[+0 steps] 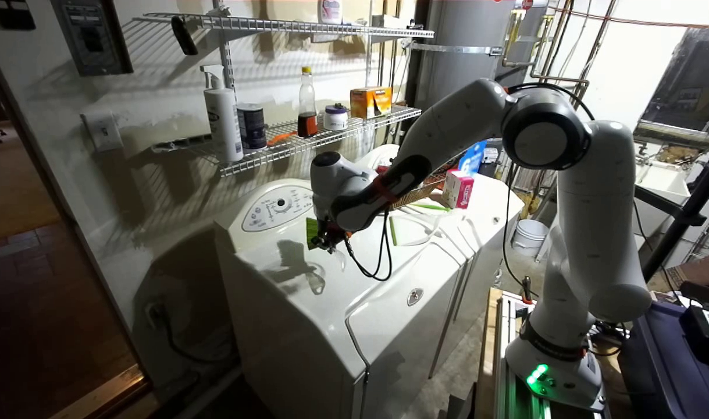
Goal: Use the brush to wipe the top of the machine
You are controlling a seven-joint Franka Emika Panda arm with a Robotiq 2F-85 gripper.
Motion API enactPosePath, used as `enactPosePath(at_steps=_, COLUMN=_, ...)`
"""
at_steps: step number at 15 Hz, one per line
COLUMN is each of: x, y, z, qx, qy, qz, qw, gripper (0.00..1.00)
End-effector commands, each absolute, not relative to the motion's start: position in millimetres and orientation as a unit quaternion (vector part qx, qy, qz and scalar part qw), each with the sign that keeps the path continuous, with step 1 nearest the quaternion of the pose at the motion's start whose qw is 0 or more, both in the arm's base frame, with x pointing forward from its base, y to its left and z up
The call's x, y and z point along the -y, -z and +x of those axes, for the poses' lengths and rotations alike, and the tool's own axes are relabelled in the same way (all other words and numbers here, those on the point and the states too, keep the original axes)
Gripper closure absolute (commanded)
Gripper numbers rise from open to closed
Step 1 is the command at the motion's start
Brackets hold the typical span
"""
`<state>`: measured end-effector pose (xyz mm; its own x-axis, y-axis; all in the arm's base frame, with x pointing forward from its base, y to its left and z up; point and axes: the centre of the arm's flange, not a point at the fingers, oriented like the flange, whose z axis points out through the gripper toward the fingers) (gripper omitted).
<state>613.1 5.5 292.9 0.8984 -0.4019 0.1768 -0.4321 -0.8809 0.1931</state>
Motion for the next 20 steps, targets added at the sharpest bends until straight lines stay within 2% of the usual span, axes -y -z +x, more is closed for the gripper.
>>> enactPosePath(at_steps=1, x=-65.6, y=-339.2, z=572.2, qx=0.187, qy=-0.048, qz=0.957, qw=0.216, gripper=0.97)
enactPosePath(at_steps=7, x=-183.8, y=-344.1, z=571.9, qx=0.128, qy=0.052, qz=0.927, qw=0.348, gripper=0.97)
enactPosePath(at_steps=8, x=-200.8, y=-342.0, z=574.5, qx=0.105, qy=0.073, qz=0.925, qw=0.358, gripper=0.97)
enactPosePath(at_steps=9, x=-175.6, y=-344.5, z=541.6, qx=0.129, qy=0.049, qz=0.936, qw=0.324, gripper=0.90)
enactPosePath(at_steps=14, x=-198.1, y=-329.6, z=552.9, qx=0.114, qy=0.074, qz=0.930, qw=0.342, gripper=0.90)
enactPosePath(at_steps=15, x=-195.1, y=-329.3, z=554.8, qx=0.115, qy=0.075, qz=0.930, qw=0.342, gripper=0.97)
enactPosePath(at_steps=18, x=-216.8, y=-314.6, z=574.2, qx=0.066, qy=0.091, qz=0.902, qw=0.416, gripper=0.97)
enactPosePath(at_steps=20, x=-236.0, y=-297.5, z=584.0, qx=0.029, qy=0.100, qz=0.891, qw=0.442, gripper=0.97)
